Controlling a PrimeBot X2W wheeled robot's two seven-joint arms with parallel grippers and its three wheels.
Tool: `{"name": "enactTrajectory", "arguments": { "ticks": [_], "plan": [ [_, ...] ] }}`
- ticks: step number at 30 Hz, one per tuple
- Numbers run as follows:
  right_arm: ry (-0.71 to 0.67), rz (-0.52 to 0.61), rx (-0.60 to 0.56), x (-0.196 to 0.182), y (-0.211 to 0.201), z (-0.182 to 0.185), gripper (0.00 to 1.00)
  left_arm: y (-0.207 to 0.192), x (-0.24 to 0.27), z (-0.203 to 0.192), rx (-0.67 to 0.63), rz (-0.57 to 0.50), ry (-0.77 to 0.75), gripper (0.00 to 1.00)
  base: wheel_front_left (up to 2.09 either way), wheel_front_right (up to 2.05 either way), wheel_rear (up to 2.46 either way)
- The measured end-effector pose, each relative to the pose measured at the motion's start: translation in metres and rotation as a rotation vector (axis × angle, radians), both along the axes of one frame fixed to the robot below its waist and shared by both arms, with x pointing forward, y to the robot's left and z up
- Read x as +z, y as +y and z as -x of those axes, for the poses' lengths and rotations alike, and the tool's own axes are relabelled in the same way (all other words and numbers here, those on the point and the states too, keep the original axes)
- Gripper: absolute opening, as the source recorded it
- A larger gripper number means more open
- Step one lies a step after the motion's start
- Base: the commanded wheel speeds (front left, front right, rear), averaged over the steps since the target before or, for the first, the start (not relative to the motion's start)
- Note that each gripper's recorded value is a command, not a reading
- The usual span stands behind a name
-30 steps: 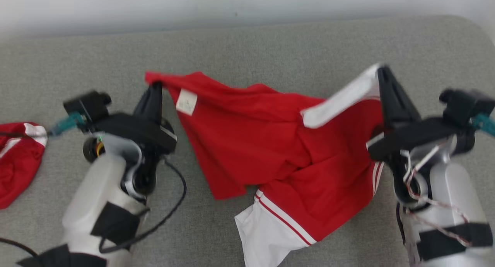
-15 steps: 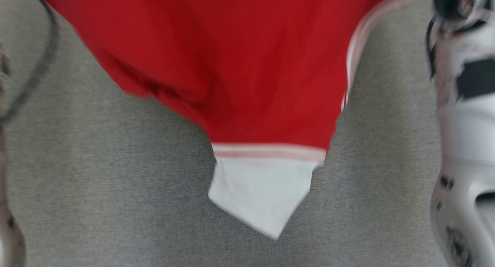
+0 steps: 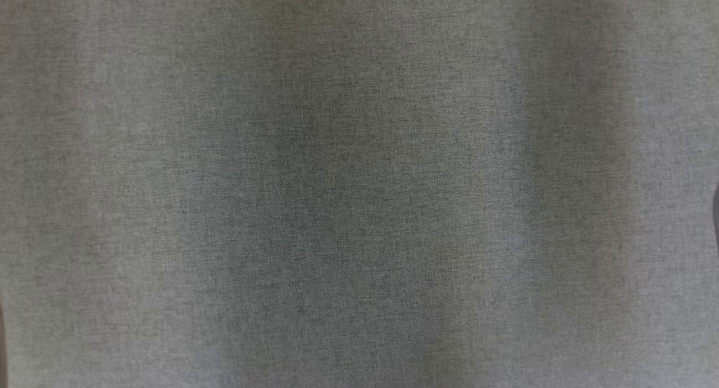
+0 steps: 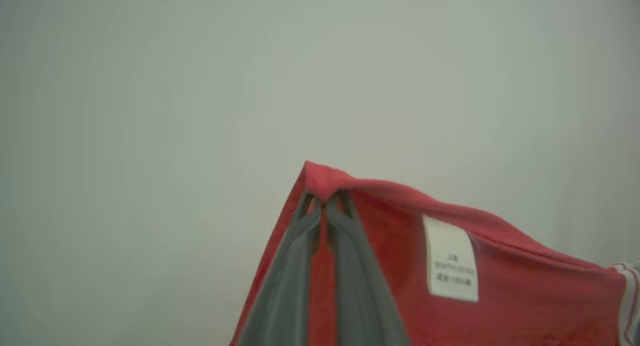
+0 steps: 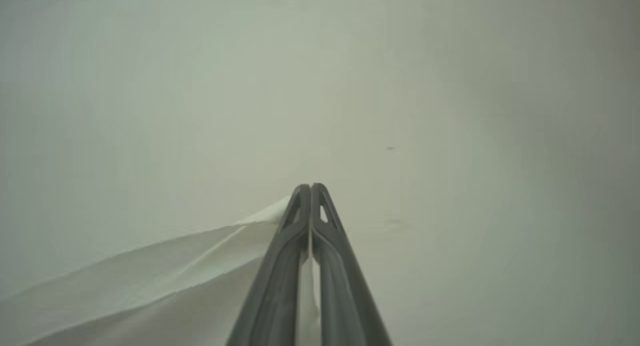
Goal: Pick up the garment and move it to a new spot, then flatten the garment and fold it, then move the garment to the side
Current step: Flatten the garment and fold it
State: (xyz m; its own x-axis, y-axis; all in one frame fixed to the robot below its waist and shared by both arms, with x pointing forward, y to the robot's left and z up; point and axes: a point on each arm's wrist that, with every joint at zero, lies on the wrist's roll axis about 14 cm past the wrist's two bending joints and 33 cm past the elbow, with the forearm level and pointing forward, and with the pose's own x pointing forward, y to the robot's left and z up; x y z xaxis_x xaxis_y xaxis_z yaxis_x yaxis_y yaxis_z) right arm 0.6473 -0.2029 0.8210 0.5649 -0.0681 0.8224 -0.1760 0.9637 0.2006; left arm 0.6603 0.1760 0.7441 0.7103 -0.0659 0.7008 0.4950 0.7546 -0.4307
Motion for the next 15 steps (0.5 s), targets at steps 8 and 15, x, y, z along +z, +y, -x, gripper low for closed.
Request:
{"name": "enactTrajectory", "arguments": {
  "ticks": [8, 15],
  "plan": [
    [0.193, 0.049, -0.01, -0.076, 0.0, -0.02, 0.0, -0.013, -0.076, -0.002, -0.012, -0.047, 0.14, 0.0, 0.0, 0.0, 0.0],
    [0.832, 0.147, 0.001, -0.277, -0.014, -0.005, 0.0, -0.035, -0.221, 0.039, -0.049, -0.07, 0.497, 0.0, 0.0, 0.0, 0.0]
  ]
}}
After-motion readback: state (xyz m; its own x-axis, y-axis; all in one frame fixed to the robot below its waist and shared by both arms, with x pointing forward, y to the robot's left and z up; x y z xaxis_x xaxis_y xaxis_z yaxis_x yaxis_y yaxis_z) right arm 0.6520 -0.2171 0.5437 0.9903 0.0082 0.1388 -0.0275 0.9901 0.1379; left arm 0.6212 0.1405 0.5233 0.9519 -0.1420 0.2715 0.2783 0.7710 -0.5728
